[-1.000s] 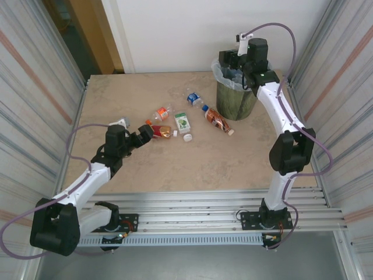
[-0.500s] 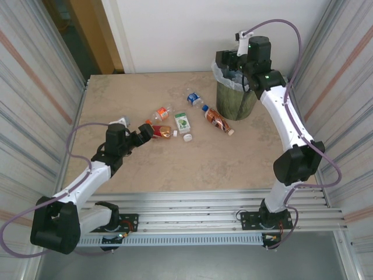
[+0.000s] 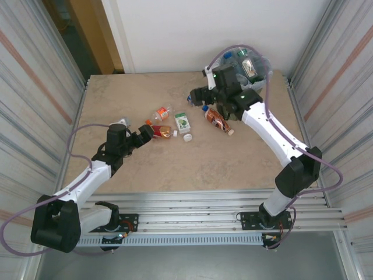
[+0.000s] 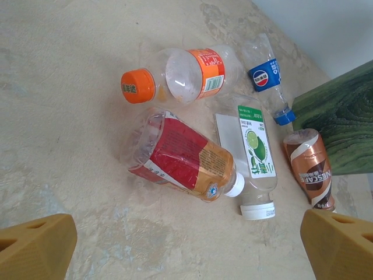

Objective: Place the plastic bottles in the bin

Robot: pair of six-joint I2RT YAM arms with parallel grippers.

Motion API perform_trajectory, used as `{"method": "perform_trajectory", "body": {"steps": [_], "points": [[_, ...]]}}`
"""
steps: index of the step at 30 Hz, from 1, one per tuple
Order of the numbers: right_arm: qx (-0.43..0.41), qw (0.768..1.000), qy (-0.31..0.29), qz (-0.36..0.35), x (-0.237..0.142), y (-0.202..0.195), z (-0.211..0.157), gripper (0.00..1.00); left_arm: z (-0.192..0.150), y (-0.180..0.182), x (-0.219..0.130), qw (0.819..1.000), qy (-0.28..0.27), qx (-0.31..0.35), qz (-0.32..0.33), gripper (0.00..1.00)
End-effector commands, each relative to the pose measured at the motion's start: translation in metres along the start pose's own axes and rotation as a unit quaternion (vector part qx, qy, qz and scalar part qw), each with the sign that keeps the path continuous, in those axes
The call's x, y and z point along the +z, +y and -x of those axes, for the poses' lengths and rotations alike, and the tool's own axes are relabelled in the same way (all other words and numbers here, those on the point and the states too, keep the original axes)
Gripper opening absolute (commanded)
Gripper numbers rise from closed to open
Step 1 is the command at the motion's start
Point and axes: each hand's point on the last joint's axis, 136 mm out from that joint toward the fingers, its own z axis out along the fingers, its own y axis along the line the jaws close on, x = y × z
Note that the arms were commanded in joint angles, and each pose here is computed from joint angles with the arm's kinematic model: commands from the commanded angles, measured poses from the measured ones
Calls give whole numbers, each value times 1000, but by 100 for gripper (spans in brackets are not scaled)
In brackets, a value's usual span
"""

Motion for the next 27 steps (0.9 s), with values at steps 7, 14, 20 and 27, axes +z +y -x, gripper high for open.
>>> {"method": "perform_trajectory", "body": {"steps": [7, 14, 20, 27], "points": [[72, 988, 136, 8, 48, 32, -74, 97, 9, 4, -2, 1000, -13, -17, 16, 99], [86, 977, 193, -12, 97, 38, -101, 100, 8, 5, -3, 1000, -11, -17, 16, 99], [63, 975, 209, -35, 140, 37, -112, 98, 7, 6, -3, 1000, -9, -19, 15, 99], [45, 974, 220, -25, 177, 44, -120, 98, 7, 7, -4, 1000, -10, -19, 15, 99]]}}
